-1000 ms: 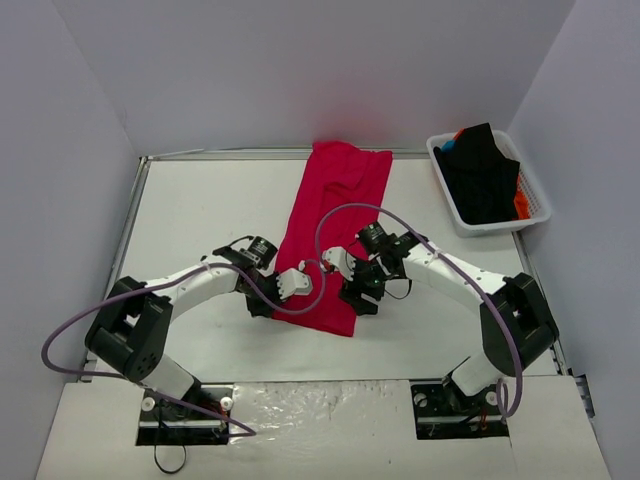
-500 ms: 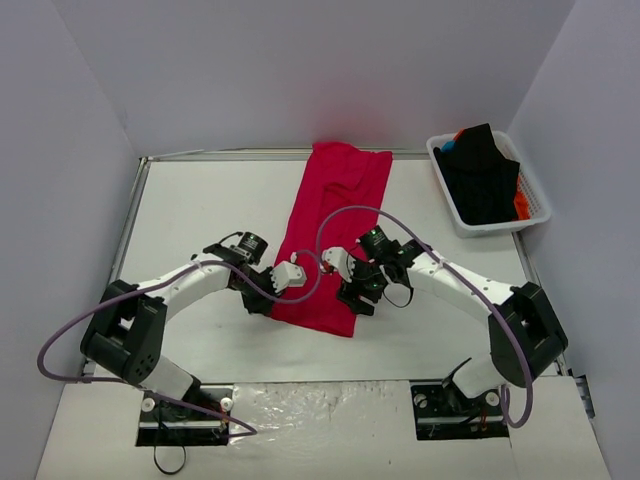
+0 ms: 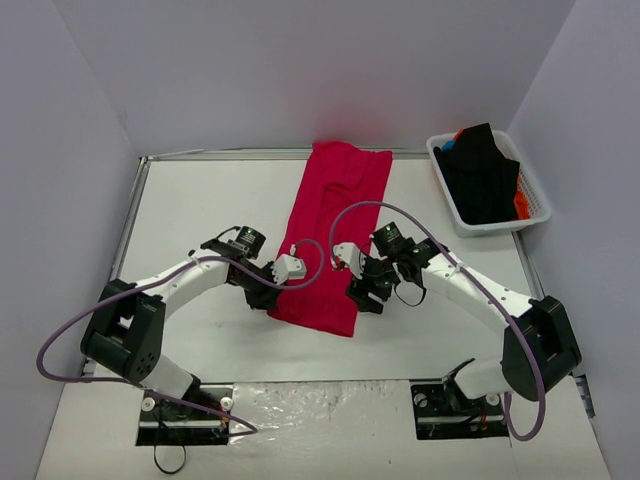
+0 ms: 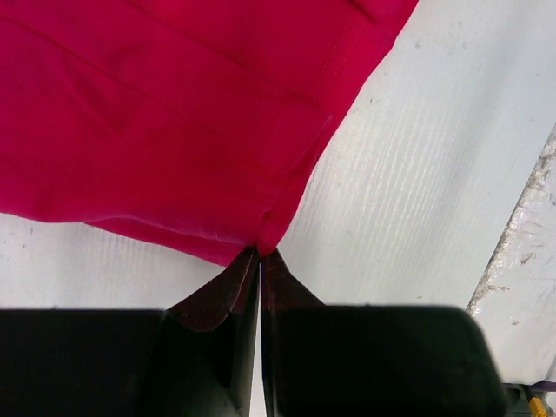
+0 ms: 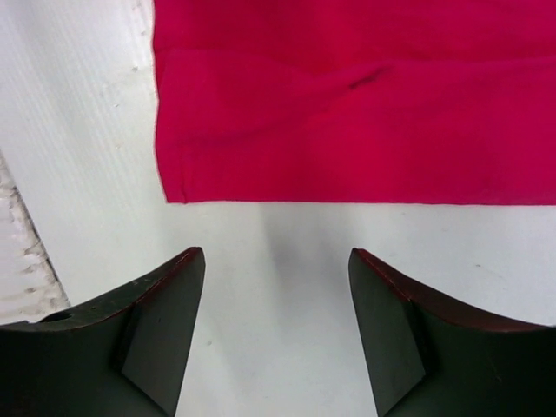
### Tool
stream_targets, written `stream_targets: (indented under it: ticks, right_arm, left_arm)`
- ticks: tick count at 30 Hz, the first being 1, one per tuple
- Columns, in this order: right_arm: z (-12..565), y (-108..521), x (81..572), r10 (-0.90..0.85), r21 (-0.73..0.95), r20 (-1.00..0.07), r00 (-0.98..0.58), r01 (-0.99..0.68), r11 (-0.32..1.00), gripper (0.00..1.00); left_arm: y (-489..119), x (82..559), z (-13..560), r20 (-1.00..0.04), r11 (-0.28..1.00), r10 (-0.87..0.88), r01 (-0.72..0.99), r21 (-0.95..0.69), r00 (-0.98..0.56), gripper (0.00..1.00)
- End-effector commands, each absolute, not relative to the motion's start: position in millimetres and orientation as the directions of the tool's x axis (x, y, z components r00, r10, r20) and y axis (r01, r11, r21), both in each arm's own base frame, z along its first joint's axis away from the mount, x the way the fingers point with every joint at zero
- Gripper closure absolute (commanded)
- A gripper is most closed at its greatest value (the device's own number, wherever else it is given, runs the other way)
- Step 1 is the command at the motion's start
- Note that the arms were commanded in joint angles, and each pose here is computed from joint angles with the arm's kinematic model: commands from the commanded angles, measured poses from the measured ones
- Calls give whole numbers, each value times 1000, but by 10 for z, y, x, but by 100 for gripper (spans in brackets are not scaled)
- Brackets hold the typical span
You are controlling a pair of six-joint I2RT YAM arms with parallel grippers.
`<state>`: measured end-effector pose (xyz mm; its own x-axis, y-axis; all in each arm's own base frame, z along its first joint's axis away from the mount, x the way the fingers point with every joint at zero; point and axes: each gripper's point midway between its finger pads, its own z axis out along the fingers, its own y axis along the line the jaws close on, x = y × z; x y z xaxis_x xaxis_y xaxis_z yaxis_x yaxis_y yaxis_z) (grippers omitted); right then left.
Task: Fold and stack the t-shirts
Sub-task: Grab the bottom of the folded rectangular tshirt with both arms
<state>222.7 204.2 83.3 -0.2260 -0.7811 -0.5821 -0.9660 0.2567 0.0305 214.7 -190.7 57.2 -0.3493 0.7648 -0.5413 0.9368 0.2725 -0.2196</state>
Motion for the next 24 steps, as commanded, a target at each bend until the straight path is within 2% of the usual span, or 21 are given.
stream_targets:
  ticks: [1, 15, 24]
  right_arm:
    - [875, 2037, 2013, -812, 76, -552, -191, -981, 179, 37]
    - [506, 2237, 1839, -913, 37, -406, -33, -999, 20, 37]
    - [329, 2336, 1811, -939, 48, -343, -19, -999, 3, 36]
  left_arm:
    - [-1973, 2187, 700, -567, 248, 751, 940, -233, -338, 98]
    - [-1915, 2284, 621, -534, 285, 751, 920, -268, -388, 98]
    - [-1879, 2317, 575, -525, 303, 748, 913, -272, -405, 98]
